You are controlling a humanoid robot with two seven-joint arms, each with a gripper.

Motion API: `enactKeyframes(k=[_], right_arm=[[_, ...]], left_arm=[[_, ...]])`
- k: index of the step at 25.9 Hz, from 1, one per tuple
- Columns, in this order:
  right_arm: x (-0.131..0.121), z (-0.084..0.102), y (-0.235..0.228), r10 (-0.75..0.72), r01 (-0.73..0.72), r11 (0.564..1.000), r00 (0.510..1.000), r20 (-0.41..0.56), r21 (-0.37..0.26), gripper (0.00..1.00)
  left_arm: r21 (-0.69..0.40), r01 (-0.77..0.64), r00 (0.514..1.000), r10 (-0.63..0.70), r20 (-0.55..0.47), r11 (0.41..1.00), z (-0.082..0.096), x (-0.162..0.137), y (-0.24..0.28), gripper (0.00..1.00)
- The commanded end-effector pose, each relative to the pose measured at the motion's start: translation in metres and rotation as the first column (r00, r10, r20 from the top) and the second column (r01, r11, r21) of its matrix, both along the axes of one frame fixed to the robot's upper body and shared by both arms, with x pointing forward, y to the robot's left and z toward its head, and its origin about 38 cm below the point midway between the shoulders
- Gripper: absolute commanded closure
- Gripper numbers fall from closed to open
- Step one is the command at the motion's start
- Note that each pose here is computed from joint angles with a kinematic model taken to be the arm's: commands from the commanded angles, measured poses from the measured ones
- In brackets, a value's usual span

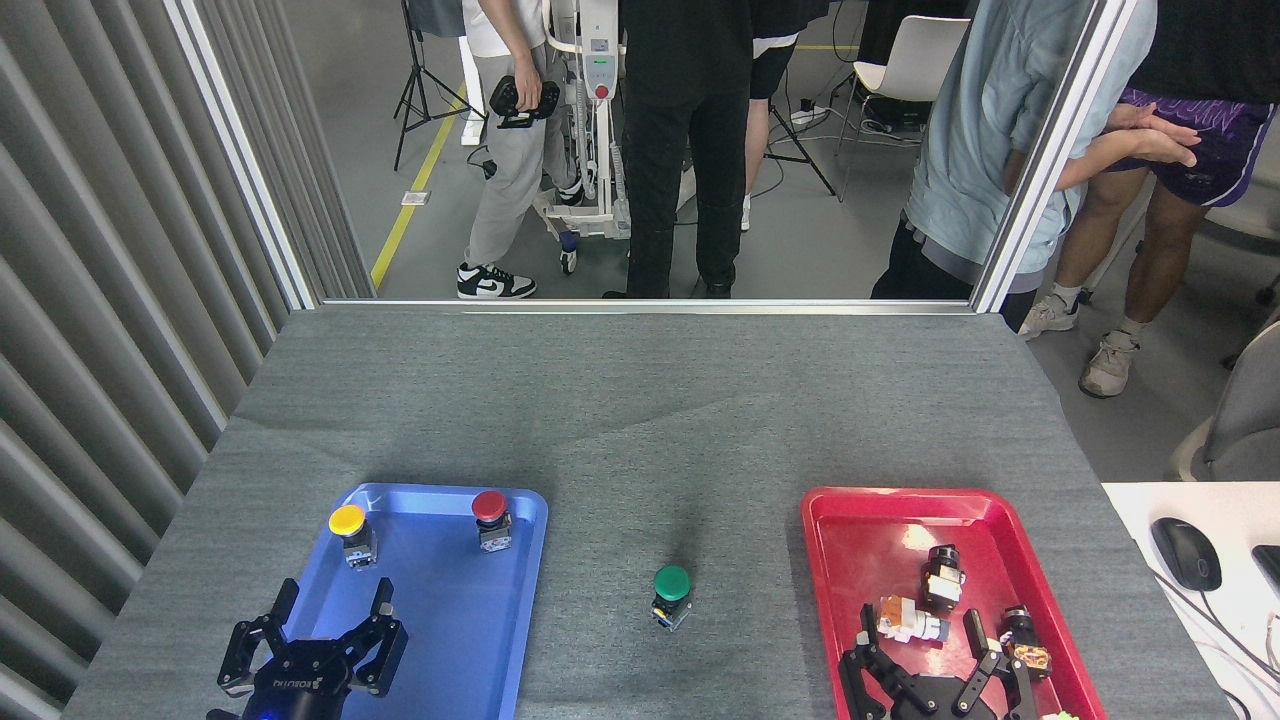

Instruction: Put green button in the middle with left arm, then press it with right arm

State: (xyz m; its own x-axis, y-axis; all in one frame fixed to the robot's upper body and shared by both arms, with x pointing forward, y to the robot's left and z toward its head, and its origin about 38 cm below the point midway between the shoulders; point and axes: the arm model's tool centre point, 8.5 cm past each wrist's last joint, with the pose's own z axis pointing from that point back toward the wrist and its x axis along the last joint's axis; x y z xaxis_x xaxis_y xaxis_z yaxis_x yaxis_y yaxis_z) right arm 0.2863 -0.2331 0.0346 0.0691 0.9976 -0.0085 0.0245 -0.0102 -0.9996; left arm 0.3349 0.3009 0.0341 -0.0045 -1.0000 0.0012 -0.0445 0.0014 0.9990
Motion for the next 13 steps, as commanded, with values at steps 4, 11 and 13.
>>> enactKeyframes(k=[4, 11, 13], right_arm=[[0.0000, -0.0003, -0.0002, 0.001, -0.001, 1.000, 1.000, -0.002, -0.002, 0.00], [0.0000, -0.0003, -0.0002, 0.000, 0.000, 1.000, 1.000, -0.001, 0.000, 0.00], [0.0000, -0.0003, -0.0002, 0.000, 0.000, 1.000, 1.000, -0.001, 0.000, 0.00]], left_arm=[[0.000, 0.000, 1.000, 0.000, -0.004, 1.000, -0.0003, 0.0000, -0.0002, 0.00], [0.001, 0.000, 1.000, 0.000, -0.008, 1.000, -0.0013, -0.0010, 0.0004, 0.00], [0.001, 0.000, 1.000, 0.000, -0.010, 1.000, -0.0018, -0.0021, 0.0004, 0.00]])
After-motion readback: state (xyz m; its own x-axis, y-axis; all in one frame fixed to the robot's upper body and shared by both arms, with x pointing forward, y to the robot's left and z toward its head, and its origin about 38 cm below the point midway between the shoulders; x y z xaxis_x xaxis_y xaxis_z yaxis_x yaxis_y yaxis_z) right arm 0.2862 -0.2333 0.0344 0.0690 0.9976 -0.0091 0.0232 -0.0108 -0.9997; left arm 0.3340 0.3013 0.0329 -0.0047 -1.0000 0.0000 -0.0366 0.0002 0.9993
